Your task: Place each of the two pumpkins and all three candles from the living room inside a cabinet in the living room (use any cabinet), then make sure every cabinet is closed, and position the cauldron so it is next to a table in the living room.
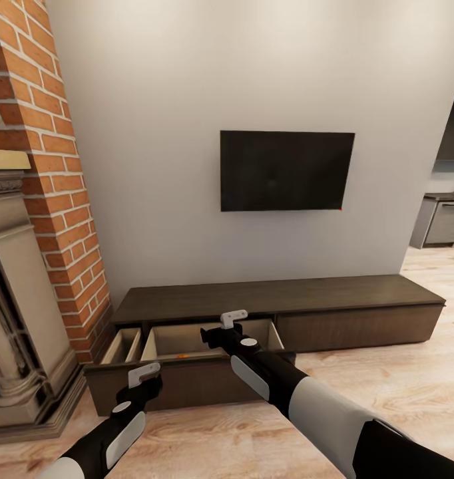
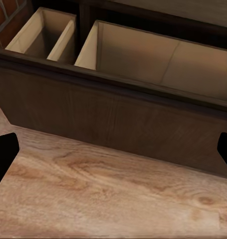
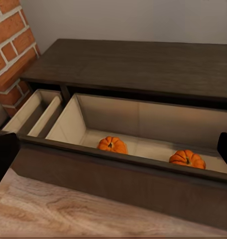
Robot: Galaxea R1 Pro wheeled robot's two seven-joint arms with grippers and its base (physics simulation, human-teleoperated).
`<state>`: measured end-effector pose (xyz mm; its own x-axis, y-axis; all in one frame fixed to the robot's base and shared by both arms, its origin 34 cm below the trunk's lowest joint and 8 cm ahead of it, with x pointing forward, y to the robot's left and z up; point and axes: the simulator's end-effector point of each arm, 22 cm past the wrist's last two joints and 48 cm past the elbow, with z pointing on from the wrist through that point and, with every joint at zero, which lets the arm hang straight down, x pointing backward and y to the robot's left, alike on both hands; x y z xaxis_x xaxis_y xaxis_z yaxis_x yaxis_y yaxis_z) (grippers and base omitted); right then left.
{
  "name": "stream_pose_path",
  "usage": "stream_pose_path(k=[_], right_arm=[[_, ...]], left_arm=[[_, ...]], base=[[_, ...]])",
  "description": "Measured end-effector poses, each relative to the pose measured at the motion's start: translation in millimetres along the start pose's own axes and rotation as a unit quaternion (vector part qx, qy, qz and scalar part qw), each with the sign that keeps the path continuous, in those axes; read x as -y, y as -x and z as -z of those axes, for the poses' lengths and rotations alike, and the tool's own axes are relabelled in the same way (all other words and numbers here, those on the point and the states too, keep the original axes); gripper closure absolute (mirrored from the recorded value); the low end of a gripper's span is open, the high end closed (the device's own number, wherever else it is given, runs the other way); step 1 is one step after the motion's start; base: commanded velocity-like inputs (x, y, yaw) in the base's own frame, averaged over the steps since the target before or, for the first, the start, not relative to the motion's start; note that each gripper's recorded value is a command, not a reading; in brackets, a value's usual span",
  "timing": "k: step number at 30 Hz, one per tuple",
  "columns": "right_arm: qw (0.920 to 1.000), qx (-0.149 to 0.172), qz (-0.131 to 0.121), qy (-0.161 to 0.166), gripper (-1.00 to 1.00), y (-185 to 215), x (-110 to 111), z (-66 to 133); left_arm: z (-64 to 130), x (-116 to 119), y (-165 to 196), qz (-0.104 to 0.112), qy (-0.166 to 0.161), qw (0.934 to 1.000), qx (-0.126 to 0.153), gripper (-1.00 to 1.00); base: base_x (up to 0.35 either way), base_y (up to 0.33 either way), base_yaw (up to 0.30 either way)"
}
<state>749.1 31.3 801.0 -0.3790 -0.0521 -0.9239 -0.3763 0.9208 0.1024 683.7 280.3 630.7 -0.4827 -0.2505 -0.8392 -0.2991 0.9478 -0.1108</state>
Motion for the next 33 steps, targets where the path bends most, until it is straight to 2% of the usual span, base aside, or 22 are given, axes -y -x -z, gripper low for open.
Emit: stream_pose_path(k=[12,19,23,26,30,33], right_arm=[[0.9999,0.016,-0.006,-0.001,-1.00,6,2,-0.4],[0.9999,0.012,-0.004,-0.002,-1.00,-4,-1,0.0],[0.9989,0.028,-0.002,-0.038,-1.00,-22,31,-2.8],[0.9977,0.030,-0.003,-0.061,-1.00,-48,53,-2.6],[0.9976,0.019,-0.004,-0.066,-1.00,-82,58,-0.1],[0.9976,0.019,-0.005,-0.067,-1.00,-92,60,0.4]], left_arm=[[0.0,0,-1,0.000,0.000,1.0000,-0.001,-1.00],[0.1,-2,-3,-0.002,0.002,1.0000,-0.002,-1.00],[-1.5,-13,-9,-0.006,0.013,0.9999,-0.001,-1.00],[-3.3,-11,-14,-0.005,0.012,0.9999,0.007,-1.00],[-4.4,-1,-22,-0.010,0.003,0.9999,0.013,-1.00],[-5.7,-1,-25,-0.010,0.002,0.9997,0.021,-1.00]], base=[[-0.266,0.000,0.000],[-0.053,0.000,0.000],[-0.004,0.000,0.000],[0.000,0.000,0.000],[0.000,0.000,0.000],[0.000,0.000,0.000]])
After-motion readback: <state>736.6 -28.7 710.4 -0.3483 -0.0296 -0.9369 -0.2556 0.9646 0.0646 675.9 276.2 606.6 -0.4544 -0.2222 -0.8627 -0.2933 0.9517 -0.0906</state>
